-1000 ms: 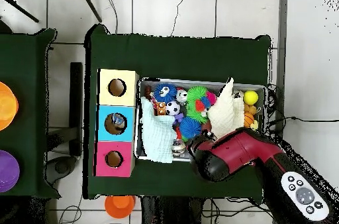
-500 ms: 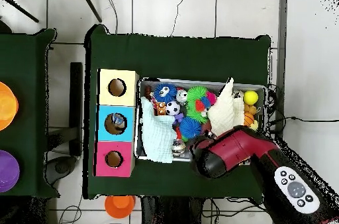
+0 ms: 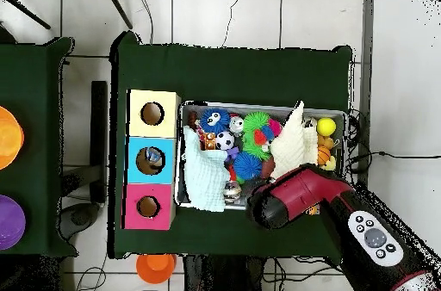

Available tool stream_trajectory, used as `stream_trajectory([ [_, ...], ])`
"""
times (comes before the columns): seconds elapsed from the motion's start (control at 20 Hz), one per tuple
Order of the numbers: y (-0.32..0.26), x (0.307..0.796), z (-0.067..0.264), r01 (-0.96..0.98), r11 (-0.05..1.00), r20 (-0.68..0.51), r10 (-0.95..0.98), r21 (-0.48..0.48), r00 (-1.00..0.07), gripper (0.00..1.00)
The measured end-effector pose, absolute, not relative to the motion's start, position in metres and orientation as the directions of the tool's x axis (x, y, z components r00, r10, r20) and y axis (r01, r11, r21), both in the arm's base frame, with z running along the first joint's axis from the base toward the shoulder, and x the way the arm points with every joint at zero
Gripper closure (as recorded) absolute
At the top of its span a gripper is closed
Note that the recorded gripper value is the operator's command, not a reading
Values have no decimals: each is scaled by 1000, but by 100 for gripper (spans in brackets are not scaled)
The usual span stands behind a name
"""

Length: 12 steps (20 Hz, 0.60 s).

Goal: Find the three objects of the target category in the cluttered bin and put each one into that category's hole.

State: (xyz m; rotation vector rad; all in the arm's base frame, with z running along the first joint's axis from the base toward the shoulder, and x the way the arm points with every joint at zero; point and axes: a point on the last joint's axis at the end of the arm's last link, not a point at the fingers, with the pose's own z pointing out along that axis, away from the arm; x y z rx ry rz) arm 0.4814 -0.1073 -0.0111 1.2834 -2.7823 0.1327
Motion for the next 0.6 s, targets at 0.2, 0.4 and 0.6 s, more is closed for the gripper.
stream_trajectory([
  [0.2, -110, 473, -21, -754, 656, 159, -743, -17, -650, 0],
  [0.4, -114, 476, -23, -742, 670, 177, -729, -13, -661, 0],
  [0.6, -115, 475, -23, -740, 672, 185, -726, -11, -662, 0],
])
